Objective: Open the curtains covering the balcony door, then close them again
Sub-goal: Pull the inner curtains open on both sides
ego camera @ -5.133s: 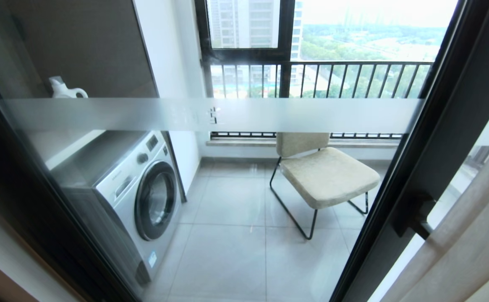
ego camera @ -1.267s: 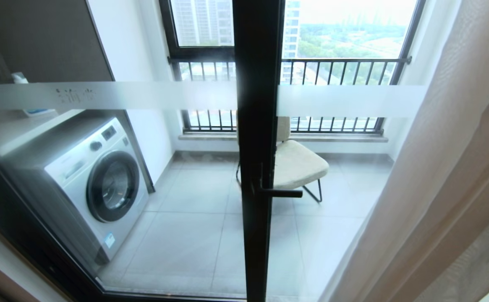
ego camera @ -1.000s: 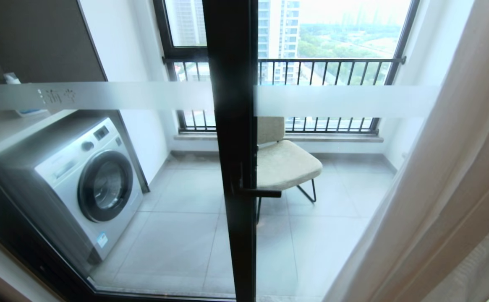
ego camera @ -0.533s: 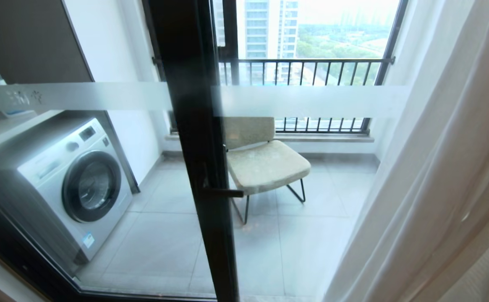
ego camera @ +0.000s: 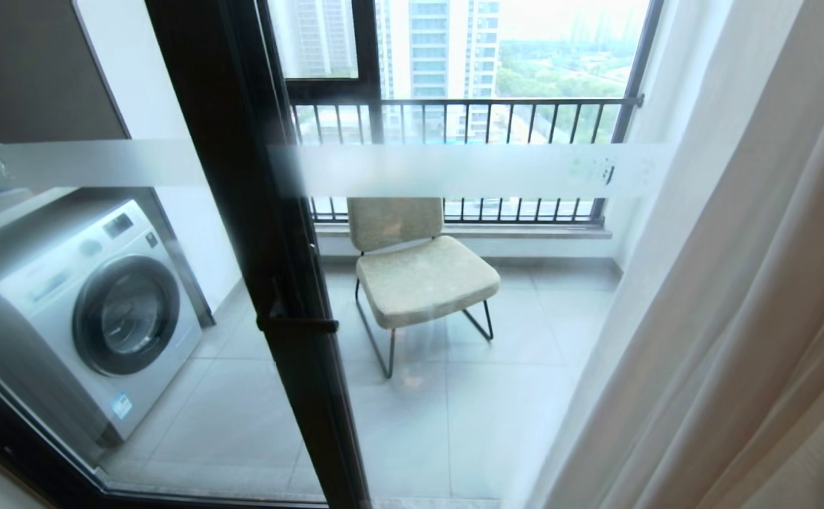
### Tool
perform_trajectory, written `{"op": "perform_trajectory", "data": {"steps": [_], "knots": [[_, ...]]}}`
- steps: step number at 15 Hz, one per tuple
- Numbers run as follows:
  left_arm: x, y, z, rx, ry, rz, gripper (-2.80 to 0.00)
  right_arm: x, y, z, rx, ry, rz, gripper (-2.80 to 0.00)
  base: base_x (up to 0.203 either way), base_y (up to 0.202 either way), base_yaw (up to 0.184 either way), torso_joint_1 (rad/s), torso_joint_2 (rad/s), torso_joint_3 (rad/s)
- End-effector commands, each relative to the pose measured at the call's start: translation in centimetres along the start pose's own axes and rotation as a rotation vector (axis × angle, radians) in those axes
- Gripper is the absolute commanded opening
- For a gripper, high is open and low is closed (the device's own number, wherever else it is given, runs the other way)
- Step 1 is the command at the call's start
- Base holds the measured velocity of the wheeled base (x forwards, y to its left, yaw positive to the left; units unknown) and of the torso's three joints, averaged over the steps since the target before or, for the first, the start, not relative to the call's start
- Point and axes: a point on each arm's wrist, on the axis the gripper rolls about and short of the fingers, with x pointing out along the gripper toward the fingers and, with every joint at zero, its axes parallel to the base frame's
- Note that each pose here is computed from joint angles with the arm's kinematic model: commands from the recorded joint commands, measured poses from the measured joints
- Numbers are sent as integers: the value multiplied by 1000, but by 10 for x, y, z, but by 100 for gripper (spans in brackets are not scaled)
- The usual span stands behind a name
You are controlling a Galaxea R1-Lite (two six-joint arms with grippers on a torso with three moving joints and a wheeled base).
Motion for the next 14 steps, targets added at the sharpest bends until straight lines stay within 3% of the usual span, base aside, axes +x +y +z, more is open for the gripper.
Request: {"op": "perform_trajectory", "data": {"steps": [1,14], "knots": [[0,0,0,-1,-1,1,-280,0,0,0,-1,-2,1,-280,0,-193,-3,2,2,2],[0,0,0,-1,-1,1,-280,0,0,0,-1,0,1,-280,0,-191,0,1,4,2]]}}
